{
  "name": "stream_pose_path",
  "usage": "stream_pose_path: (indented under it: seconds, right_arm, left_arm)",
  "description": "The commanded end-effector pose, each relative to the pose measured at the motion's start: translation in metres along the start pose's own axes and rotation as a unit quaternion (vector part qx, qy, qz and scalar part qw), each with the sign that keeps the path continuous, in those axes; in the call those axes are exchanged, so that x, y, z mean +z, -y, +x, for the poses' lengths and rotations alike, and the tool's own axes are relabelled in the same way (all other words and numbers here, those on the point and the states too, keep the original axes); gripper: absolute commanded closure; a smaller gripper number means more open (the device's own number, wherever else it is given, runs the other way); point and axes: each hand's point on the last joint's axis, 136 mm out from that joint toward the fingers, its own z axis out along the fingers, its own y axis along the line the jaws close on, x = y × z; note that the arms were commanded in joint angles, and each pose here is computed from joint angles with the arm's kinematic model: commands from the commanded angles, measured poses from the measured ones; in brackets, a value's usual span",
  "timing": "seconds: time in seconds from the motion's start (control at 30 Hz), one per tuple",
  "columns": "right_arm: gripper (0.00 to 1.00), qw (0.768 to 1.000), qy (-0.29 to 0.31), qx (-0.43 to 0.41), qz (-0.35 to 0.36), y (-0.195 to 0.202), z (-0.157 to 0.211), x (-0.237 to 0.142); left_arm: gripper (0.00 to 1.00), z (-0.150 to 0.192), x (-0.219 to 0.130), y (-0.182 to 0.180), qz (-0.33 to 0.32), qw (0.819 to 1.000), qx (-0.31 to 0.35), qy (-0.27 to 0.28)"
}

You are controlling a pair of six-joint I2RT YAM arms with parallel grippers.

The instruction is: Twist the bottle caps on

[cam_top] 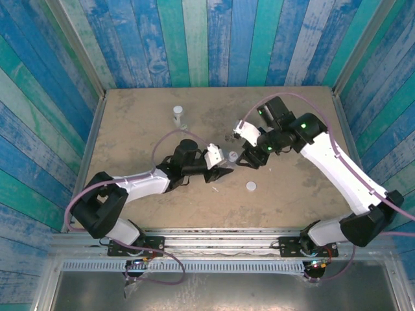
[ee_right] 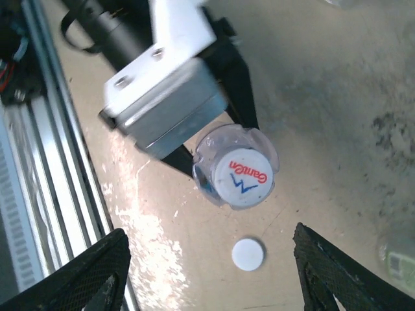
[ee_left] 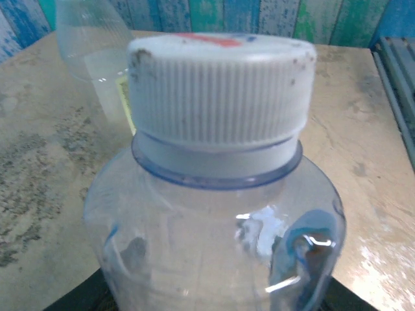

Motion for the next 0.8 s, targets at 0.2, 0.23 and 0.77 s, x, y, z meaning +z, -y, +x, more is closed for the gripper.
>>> stream_pose_path:
  seconds: [0.2, 0.23, 0.77]
  right_arm:
    - [0.44, 0.985, -0.001, -0.164, -0.057, -0.018, -0.004, 0.003]
    - [0.45, 0.984, -0.003, -0.164, -0.063, -0.019, -0.004, 0.005]
    - [0.65, 0.984, -0.028, -0.148, -0.097, -0.023, -0.006, 0.033]
  left_arm:
    - [0.51, -0.027, -0.025, 0.028, 0.053, 0.997, 0.045, 0.023]
    - [0.51, -0.028, -0.025, 0.029, 0.054, 0.997, 0.045, 0.025]
    - [0.52, -0.033, -0.025, 0.029, 0.056, 0.997, 0.04, 0.034]
